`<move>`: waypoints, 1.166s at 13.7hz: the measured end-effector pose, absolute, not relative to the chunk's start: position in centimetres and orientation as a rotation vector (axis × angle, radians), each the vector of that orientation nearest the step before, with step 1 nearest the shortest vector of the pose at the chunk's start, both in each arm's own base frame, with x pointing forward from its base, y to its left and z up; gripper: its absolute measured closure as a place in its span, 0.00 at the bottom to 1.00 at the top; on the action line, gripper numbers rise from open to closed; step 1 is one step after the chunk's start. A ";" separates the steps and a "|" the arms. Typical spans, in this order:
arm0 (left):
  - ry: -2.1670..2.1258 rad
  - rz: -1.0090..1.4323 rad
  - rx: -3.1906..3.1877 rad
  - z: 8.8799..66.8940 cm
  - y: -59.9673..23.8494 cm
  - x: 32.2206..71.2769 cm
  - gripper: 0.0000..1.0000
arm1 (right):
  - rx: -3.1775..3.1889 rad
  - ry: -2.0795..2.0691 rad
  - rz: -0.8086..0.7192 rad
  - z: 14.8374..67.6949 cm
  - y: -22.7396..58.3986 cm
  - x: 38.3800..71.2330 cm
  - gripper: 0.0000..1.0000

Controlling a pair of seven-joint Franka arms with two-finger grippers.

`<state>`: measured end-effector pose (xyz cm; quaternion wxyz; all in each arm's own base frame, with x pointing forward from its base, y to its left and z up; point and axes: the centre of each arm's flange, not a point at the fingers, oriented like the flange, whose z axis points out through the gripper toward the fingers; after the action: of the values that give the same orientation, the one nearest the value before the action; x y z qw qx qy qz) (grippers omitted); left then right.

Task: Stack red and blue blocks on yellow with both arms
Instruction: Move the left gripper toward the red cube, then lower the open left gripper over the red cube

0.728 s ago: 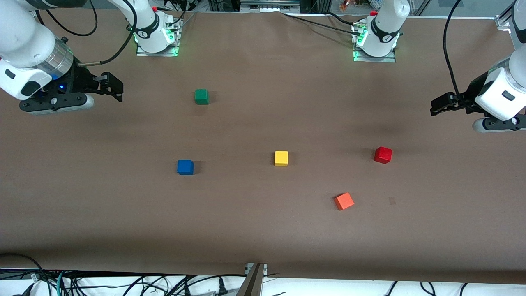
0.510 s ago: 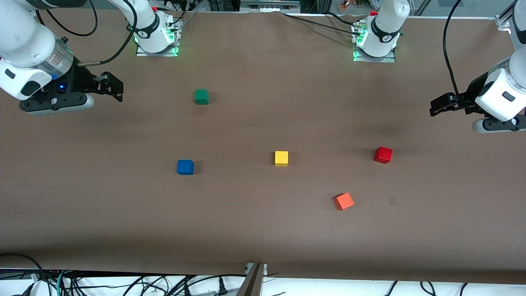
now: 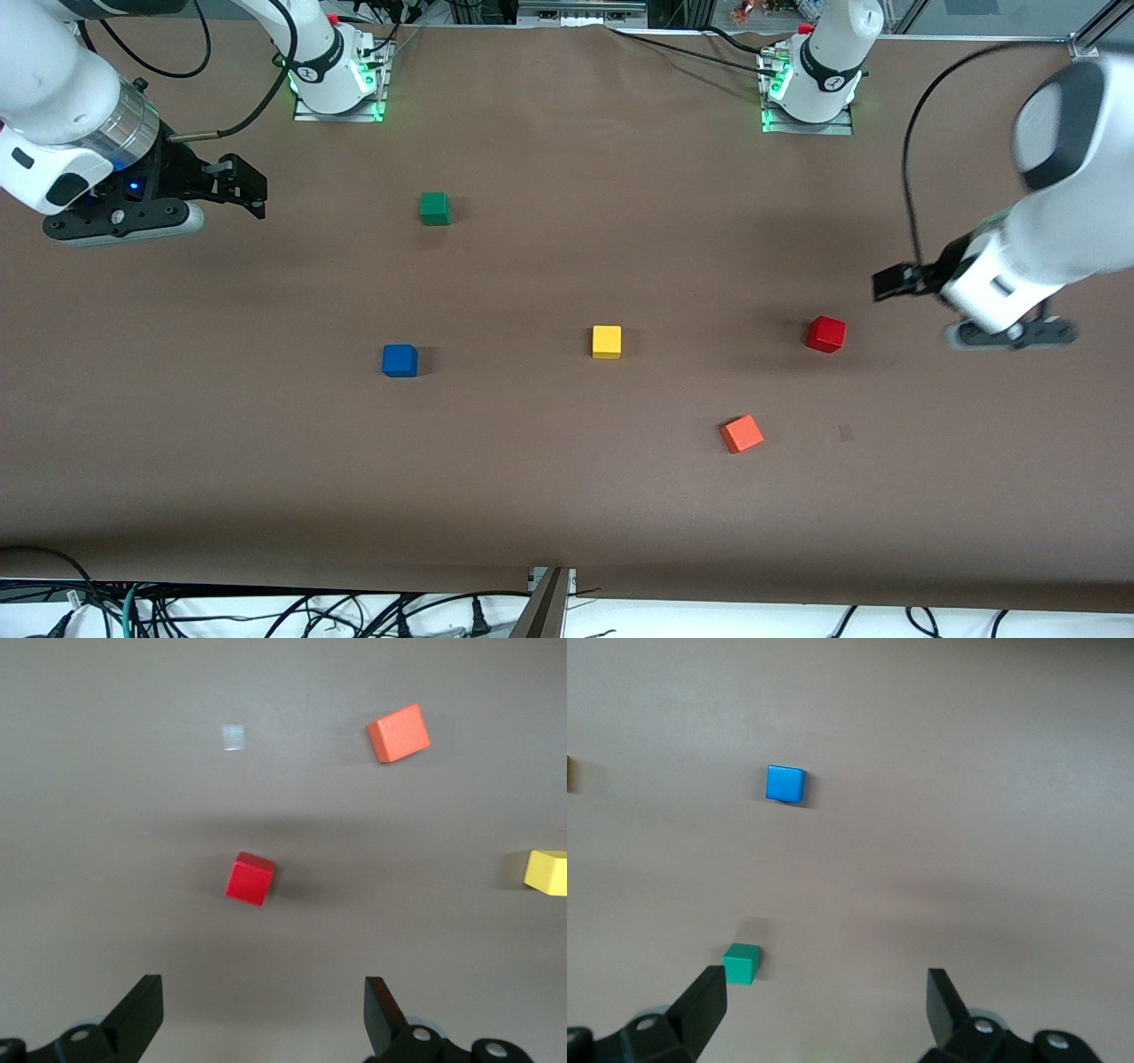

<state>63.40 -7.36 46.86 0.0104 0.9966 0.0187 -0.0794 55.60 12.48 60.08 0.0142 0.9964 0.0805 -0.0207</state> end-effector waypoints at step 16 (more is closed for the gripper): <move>-0.384 -0.122 3.156 21.2 -7.6 57.4 0.00 | 3.103 0.252 -0.062 60.1 12.5 55.6 0.00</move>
<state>57.41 -7.62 21.20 -0.0198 0.9918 -0.1206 -0.0382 55.61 12.52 60.14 0.0140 0.9964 0.0808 -0.0200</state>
